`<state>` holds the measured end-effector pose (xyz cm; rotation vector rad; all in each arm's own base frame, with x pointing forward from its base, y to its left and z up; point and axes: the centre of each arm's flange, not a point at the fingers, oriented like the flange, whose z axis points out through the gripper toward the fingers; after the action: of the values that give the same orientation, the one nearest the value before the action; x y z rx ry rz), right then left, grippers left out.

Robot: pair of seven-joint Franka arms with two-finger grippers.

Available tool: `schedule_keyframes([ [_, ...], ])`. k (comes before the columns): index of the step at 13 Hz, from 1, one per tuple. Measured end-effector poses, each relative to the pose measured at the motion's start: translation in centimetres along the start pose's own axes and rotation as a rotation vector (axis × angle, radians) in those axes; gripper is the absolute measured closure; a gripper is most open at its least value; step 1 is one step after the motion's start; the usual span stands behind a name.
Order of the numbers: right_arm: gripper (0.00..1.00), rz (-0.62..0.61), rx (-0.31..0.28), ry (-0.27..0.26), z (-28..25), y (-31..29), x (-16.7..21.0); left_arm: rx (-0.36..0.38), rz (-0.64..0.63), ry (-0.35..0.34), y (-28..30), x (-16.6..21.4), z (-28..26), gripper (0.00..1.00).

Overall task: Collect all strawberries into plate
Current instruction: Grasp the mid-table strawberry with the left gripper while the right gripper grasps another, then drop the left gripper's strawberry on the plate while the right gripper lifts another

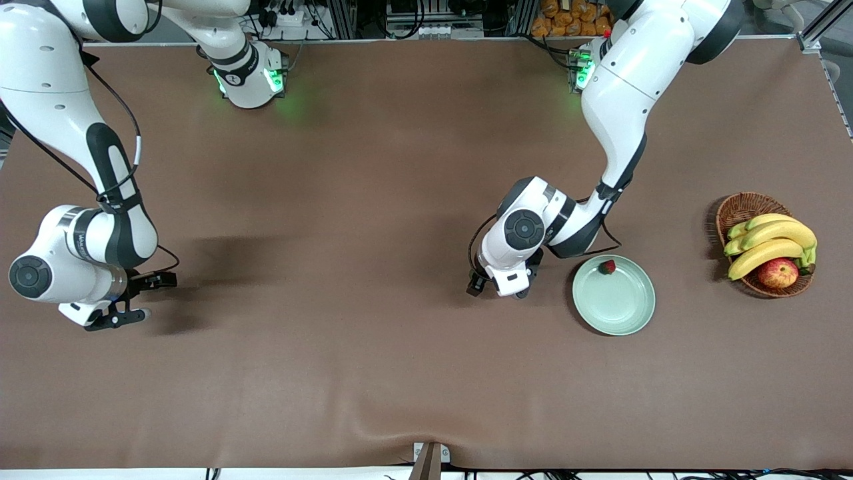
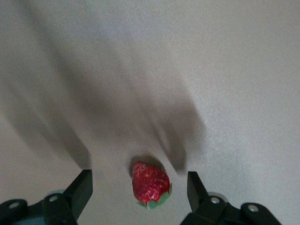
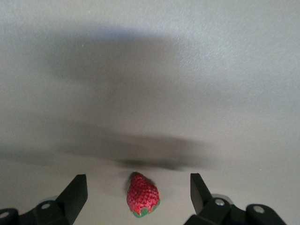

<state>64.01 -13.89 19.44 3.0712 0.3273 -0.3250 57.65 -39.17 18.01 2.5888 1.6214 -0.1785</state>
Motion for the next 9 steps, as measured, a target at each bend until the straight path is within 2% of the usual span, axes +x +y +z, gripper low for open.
schedule_keyframes([
  [1,0.19,0.000,0.010,-0.026,0.27,-0.06,-0.30,0.000,0.003,0.005,-0.01,-0.02,0.05,0.11],
  [2,0.32,0.001,0.017,-0.045,0.45,-0.08,-0.54,0.000,0.004,0.007,-0.02,-0.06,0.09,0.21],
  [3,0.40,0.001,0.020,-0.053,0.55,-0.01,-0.69,0.000,0.005,0.008,-0.03,-0.09,0.11,0.31],
  [4,0.41,-0.006,0.021,-0.056,0.58,0.16,-0.80,0.000,0.005,0.008,-0.03,-0.12,0.11,0.44],
  [6,0.56,-0.018,0.021,-0.058,0.65,0.42,-0.92,0.000,0.006,0.009,-0.03,-0.14,0.11,0.66],
  [9,0.62,-0.024,0.021,-0.063,0.99,0.51,-0.98,-0.002,0.026,0.017,-0.01,-0.19,0.08,0.68],
])
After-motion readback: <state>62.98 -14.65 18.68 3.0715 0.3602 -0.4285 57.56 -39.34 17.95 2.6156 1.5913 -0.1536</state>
